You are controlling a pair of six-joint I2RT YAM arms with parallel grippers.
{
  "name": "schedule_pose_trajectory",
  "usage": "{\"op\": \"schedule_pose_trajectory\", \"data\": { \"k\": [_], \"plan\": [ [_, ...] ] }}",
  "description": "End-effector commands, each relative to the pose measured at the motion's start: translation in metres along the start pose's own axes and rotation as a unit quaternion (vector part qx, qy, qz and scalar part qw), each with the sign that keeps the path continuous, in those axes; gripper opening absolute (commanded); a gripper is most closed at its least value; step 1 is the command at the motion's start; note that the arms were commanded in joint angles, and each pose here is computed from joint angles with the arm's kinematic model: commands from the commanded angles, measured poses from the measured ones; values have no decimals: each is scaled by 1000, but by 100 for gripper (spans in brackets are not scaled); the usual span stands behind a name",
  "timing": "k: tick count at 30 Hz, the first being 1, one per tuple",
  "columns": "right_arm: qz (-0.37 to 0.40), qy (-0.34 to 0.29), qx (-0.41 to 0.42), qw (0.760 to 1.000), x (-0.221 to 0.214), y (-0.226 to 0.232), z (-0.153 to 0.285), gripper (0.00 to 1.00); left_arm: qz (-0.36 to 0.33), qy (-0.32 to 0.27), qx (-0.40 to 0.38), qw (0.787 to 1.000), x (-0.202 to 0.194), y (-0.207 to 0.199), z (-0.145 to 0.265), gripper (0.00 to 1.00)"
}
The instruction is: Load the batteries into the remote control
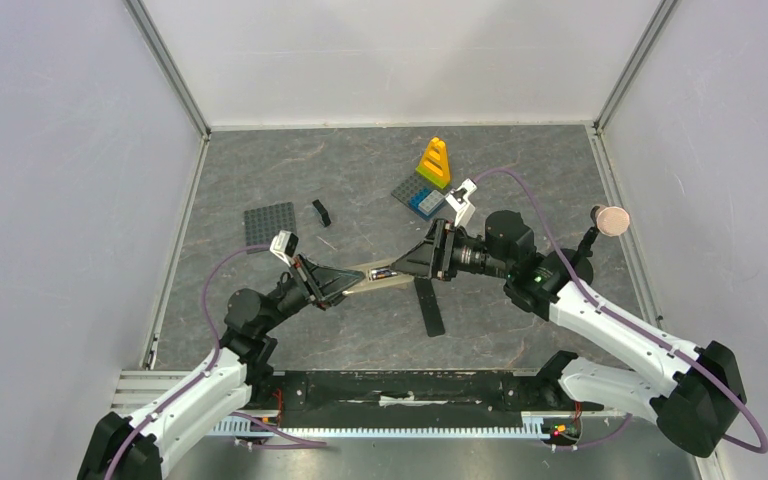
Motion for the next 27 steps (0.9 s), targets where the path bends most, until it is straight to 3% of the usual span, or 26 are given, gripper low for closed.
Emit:
{"op": "schedule_pose_trajectory", "data": {
  "k": [1, 27],
  "plan": [
    [17, -8, -5, 1000, 5, 4, 3, 59, -28, 4, -42, 999, -1, -18, -1, 2],
    [38, 17, 16, 999, -13, 3, -16, 35, -17, -9, -90, 996, 1, -37, -3, 2]
  ]
}}
Point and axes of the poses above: each gripper's point midway between its finger pads, its own z axis back along the fingers, its own y axis along the line the jaws close on, x = y × z, the point moved 8 cm from there along z, back along the fingers, and after that the axes turned 5 degrees about z, right-handed, at the moved point
